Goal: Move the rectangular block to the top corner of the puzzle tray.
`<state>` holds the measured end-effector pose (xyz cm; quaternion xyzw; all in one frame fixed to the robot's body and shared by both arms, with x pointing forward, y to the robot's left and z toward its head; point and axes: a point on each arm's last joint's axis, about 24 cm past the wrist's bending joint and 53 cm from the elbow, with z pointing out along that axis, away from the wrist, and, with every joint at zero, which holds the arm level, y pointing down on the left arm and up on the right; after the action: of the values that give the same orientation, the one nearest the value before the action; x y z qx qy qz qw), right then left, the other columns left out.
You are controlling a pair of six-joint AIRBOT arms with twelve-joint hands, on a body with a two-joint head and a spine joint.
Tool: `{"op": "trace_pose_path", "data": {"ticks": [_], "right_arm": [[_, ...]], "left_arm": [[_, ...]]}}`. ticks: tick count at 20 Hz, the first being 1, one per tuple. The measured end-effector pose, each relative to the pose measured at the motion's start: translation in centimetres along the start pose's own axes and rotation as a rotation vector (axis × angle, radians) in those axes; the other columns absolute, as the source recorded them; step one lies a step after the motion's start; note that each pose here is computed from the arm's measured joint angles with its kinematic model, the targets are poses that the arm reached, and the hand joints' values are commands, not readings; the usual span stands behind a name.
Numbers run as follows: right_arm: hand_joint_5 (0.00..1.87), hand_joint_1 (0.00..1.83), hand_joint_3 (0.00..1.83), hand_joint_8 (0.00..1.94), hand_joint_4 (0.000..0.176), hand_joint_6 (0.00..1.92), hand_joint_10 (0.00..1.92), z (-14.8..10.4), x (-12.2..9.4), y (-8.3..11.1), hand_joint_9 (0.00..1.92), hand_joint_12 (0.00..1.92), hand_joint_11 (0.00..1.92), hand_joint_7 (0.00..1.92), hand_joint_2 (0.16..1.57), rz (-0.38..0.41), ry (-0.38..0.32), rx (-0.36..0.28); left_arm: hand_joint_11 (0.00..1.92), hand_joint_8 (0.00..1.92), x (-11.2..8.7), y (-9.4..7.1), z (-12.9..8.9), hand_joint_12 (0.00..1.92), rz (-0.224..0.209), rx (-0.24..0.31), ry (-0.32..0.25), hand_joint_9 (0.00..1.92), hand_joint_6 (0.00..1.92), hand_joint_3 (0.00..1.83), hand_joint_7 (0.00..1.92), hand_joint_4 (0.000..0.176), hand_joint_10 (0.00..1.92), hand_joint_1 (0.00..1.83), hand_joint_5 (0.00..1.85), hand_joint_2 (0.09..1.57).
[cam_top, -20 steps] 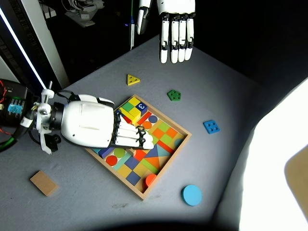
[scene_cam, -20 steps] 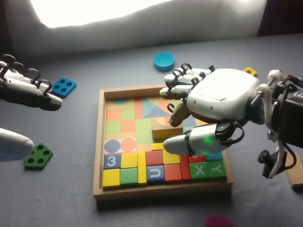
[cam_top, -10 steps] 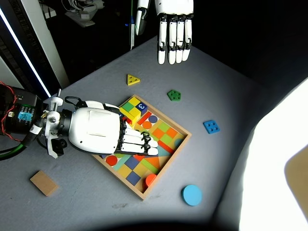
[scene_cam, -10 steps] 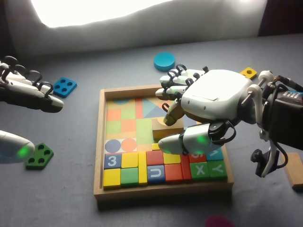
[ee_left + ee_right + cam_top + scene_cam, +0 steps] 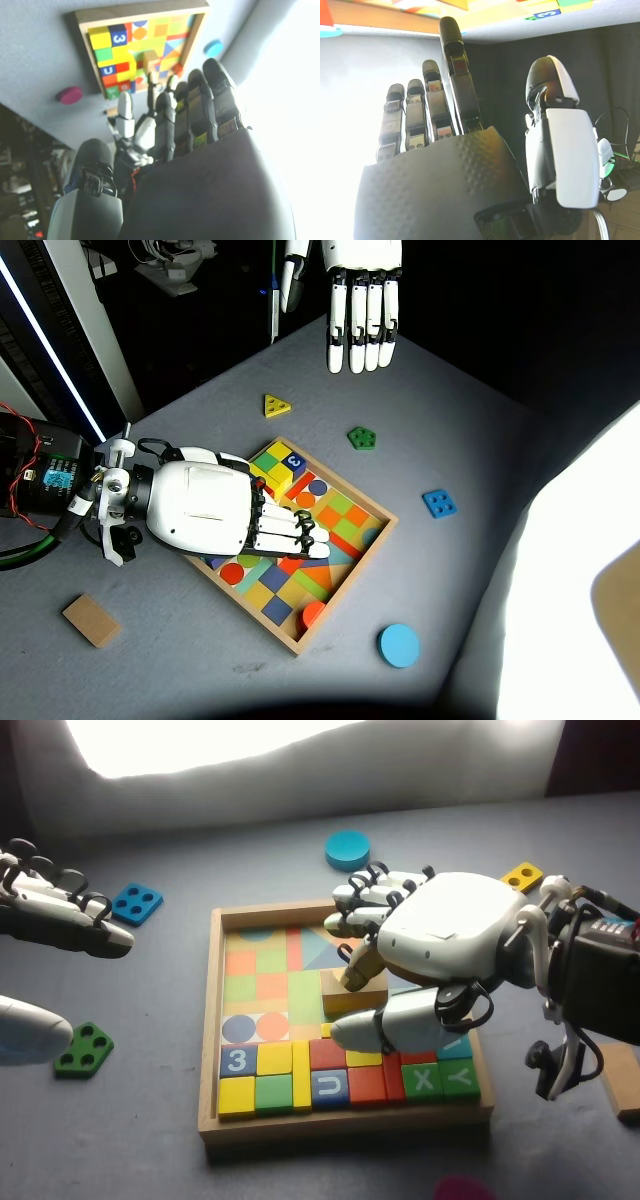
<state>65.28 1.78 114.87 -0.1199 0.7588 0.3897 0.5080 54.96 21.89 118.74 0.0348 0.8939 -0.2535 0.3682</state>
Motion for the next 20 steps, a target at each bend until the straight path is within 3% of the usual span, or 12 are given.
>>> {"op": "trace_pose_path", "data": {"ticks": [7, 9, 20], "right_arm": [[0.75, 0.00, 0.00, 0.01, 0.000, 0.01, 0.00, 0.36, 0.16, -0.18, 0.00, 0.00, 0.00, 0.22, 1.18, -0.004, 0.000, 0.003], [0.76, 0.00, 0.00, 0.01, 0.000, 0.01, 0.00, 0.42, 0.09, -0.35, 0.01, 0.00, 0.00, 0.22, 1.18, -0.004, -0.002, 0.006], [0.75, 0.00, 0.00, 0.01, 0.000, 0.00, 0.01, 0.61, -0.08, -0.59, 0.02, 0.00, 0.00, 0.23, 1.18, -0.003, -0.008, 0.010]], "left_arm": [[0.00, 0.00, 0.00, -0.01, 0.01, 0.54, 0.001, 0.000, 0.000, 0.17, 0.00, 0.00, 0.17, 0.033, 0.00, 0.19, 0.25, 1.33], [0.00, 0.00, 0.01, -0.01, 0.01, 0.52, 0.001, 0.000, 0.000, 0.17, 0.00, 0.00, 0.16, 0.044, 0.00, 0.17, 0.24, 1.33], [0.00, 0.00, 0.00, -0.01, 0.01, 0.55, 0.001, 0.000, 0.000, 0.18, 0.00, 0.00, 0.17, 0.038, 0.00, 0.18, 0.24, 1.33]]}}
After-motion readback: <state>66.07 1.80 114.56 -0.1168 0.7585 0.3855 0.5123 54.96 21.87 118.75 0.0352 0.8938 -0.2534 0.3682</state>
